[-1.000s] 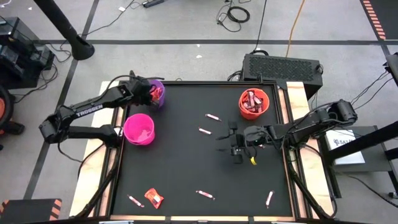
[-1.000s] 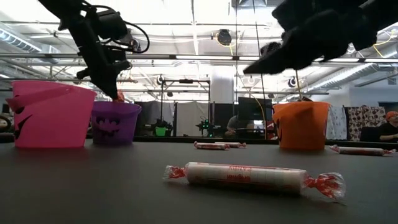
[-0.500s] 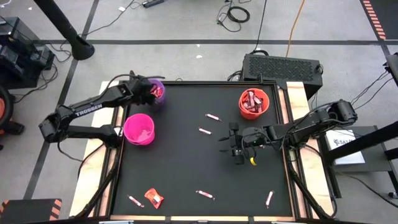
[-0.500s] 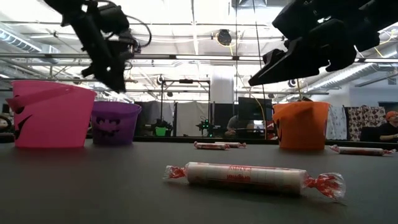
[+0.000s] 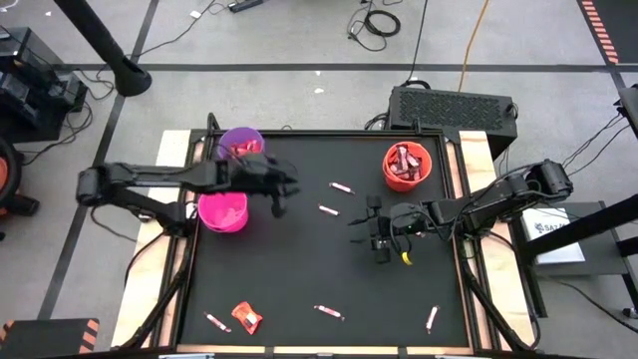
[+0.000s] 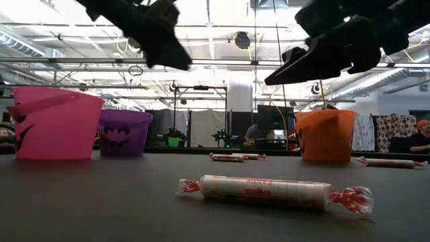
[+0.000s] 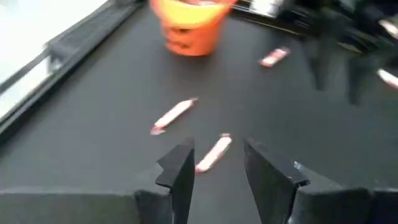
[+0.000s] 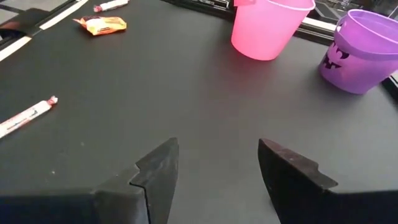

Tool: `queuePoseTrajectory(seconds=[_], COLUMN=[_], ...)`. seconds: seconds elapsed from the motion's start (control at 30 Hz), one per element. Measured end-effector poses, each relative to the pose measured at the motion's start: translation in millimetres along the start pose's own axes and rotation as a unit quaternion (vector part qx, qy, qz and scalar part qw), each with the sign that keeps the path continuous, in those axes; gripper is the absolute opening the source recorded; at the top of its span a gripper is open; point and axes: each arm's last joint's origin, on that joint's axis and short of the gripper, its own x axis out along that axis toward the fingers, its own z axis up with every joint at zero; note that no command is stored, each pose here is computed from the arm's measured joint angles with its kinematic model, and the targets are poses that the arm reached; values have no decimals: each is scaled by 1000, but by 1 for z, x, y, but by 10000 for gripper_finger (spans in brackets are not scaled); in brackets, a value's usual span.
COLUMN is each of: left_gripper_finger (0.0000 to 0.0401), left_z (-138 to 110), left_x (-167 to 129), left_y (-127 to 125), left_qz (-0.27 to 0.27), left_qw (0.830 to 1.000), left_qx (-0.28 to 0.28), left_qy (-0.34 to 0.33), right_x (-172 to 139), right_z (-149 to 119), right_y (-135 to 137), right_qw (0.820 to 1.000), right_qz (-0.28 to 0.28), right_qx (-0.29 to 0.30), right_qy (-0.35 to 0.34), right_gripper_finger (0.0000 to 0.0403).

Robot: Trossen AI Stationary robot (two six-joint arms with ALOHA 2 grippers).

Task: Sort candy by brand, put in halloween buckets
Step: Put the orange candy into the purple bucket

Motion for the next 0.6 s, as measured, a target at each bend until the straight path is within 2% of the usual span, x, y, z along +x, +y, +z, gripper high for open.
queuePoseTrajectory(seconds=[0.23,0.4,0.53,0.6], left_gripper_finger=[141,141,141,141], left_z=[-15,-20,-30,-39], left_x=[50,56,48,41], left_y=[-43,-59,-87,-107], left_qz=[-64,-97,-197,-229], left_qw=[988,986,969,959], left_qx=[142,136,137,149], left_qy=[-20,-4,50,70], right_x=[0,0,0,0], right_z=[-2,-3,-5,-6], right_y=[0,0,1,1], right_qw=[1000,1000,1000,1000], right_qz=[2,3,4,4], right_qx=[-7,-5,0,3], right_qy=[10,17,26,28], right_gripper_finger=[212,212,212,212])
